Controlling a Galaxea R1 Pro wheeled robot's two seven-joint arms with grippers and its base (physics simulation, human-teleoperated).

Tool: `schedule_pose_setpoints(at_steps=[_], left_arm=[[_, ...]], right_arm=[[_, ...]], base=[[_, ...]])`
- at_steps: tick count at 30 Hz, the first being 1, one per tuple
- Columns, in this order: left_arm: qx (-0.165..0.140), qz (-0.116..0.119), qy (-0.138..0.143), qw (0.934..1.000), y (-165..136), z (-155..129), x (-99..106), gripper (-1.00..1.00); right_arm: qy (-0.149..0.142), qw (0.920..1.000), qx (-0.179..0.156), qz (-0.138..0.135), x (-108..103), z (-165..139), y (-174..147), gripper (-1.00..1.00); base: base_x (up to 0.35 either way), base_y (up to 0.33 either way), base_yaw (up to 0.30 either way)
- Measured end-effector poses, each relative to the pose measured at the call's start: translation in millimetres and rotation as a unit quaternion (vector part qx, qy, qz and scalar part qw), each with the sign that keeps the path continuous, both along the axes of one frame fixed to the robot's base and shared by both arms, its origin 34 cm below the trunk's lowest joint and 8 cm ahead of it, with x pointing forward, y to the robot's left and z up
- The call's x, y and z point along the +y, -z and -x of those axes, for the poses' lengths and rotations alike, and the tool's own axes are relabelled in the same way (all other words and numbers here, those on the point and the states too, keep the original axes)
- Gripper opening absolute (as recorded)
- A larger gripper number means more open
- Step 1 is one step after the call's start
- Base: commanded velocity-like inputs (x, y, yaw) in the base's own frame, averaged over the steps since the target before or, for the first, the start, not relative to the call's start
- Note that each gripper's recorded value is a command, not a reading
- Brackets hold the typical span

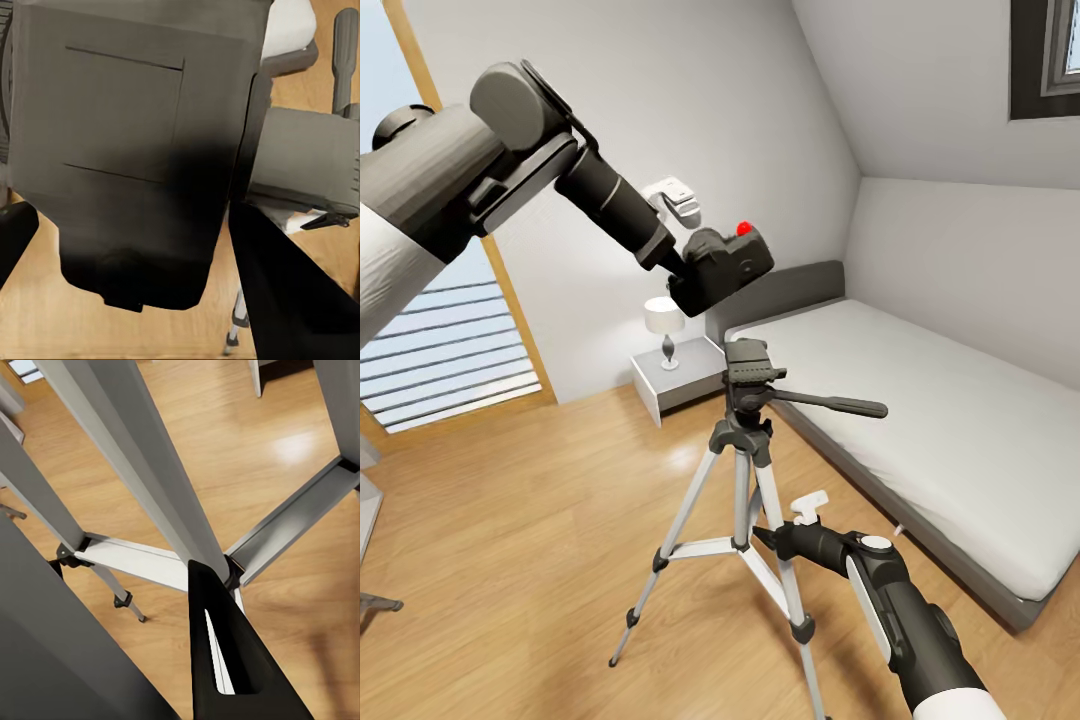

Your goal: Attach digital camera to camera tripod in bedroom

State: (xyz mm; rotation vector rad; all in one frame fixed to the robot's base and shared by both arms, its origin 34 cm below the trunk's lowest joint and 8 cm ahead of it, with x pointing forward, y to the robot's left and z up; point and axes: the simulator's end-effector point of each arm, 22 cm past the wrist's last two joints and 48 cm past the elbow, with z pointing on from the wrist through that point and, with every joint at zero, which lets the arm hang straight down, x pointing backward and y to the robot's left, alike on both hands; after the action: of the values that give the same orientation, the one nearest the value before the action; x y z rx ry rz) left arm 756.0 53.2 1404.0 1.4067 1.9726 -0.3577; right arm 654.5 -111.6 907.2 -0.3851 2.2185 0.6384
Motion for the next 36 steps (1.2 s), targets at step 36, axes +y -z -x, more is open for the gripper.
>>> schedule_pose_setpoints(at_steps=[36], left_arm=[[0.016,-0.046,0.054,0.9974,12.2,29.9,-31.9,-1.0]], right_arm=[[0.0,1.0,0.0,0.001,-0.5,-0.2,0.3,-1.0]], base=[[0.0,0.0,0.0]])
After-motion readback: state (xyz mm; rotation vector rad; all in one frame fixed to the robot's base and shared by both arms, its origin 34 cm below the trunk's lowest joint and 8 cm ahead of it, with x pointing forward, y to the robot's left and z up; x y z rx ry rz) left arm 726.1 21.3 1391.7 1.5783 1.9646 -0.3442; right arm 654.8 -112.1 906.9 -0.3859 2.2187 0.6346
